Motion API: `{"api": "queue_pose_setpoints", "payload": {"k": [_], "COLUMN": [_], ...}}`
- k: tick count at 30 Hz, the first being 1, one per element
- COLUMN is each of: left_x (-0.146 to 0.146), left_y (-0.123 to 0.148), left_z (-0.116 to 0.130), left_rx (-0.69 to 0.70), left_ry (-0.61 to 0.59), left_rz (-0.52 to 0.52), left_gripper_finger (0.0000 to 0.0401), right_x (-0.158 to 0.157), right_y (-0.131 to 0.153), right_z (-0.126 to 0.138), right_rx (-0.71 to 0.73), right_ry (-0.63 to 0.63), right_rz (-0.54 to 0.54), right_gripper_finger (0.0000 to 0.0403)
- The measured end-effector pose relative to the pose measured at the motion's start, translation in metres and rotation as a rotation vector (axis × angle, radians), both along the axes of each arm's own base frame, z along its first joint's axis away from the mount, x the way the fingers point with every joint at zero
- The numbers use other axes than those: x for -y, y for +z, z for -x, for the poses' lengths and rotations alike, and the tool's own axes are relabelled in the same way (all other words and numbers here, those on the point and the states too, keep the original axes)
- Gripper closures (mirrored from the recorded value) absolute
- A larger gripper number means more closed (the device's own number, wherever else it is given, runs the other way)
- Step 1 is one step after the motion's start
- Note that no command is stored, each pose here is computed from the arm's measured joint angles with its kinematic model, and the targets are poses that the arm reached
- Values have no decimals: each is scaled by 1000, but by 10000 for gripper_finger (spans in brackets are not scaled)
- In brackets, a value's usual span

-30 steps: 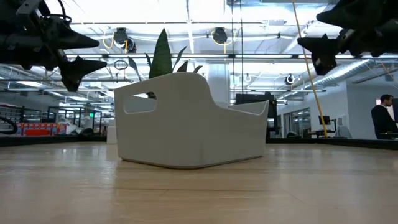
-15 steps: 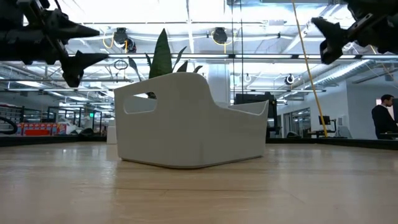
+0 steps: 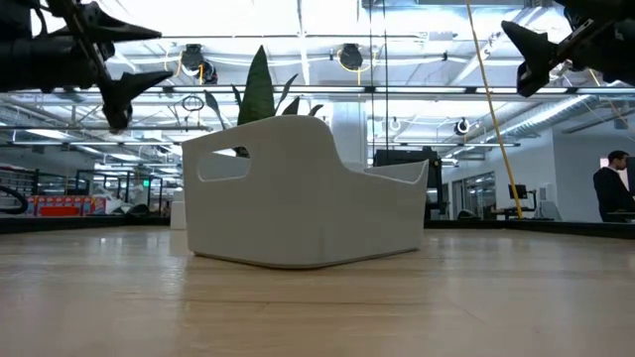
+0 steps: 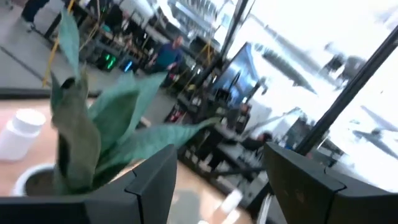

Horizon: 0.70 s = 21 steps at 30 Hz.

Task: Pick and place pill bottles into a basket
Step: Put the white medicine bottle into the gray bin

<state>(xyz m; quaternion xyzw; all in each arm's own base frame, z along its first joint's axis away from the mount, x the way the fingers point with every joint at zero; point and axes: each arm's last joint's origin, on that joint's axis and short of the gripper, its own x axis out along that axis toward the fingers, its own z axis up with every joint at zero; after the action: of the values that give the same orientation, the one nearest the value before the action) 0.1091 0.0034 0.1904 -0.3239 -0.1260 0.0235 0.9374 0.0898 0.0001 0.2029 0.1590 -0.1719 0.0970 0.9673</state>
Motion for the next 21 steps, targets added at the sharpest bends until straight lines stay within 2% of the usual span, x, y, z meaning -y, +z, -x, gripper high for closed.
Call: {"api": "queue_pose_setpoints", "payload": {"k": [4,10,15,18,21], "left_x": [0,-1,-1,-2,-5], "left_y": [7,12,13,12,15], "left_z": [2,4,4,4,6], "left_rx": [74,155,171,175,236], "left_ry": [2,-26,-21,2,55], "left_rz": [22,172,235,275,361], "left_gripper_finger": [155,155,155,155,155], "right_x": [1,1,1,1,1], "right_y": [-2,-10,-11,-11,-11], "right_z": [-1,-4,-4,-4,-4], "right_rx": [-27,-117,-121,-121,-121], "right_ry": [-11,5,3,3,2], "right_rz": [-2,-42,-39,-39,-38], "right_gripper_finger": [174,170,174,175,176]}}
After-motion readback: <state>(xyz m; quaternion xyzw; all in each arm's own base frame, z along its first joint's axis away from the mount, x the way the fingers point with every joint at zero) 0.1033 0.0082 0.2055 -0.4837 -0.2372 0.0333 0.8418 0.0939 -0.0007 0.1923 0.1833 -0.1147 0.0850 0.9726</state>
